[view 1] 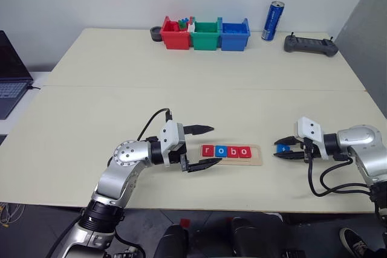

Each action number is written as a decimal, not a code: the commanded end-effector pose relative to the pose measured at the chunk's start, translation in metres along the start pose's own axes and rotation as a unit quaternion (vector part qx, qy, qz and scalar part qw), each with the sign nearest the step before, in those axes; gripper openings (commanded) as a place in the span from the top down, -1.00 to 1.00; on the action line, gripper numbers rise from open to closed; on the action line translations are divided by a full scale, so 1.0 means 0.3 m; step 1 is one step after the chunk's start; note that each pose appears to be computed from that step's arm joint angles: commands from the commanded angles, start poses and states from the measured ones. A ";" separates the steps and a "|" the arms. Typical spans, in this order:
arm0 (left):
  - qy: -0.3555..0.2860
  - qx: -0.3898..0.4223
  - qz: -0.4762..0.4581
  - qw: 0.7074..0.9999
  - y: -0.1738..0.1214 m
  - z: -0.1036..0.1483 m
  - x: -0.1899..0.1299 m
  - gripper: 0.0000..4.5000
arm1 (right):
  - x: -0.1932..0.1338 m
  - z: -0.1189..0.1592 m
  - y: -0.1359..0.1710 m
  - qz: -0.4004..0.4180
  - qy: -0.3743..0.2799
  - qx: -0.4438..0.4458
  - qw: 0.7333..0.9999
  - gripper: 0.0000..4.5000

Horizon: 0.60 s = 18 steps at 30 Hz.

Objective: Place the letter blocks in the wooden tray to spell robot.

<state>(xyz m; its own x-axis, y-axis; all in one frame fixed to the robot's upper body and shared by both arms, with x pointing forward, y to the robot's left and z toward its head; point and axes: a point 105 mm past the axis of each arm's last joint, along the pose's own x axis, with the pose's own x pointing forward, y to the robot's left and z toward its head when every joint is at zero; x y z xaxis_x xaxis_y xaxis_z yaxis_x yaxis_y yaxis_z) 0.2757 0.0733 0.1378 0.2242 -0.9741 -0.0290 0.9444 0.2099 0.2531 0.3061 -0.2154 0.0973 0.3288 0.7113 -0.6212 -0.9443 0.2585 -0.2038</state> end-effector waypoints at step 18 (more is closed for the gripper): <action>-0.011 0.016 -0.008 1.000 -0.001 0.033 0.003 -1.00 | -0.083 -0.024 -0.014 -0.020 0.016 -0.003 1.000 -0.99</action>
<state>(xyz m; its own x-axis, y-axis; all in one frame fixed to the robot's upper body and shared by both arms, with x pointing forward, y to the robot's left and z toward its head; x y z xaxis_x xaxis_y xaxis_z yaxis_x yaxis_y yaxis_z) 0.2752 0.0743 0.1366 0.2238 -0.9740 -0.0344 0.9456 0.2085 0.2499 0.2997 -0.2374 0.0978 0.3424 0.6717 -0.6569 -0.9379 0.2858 -0.1966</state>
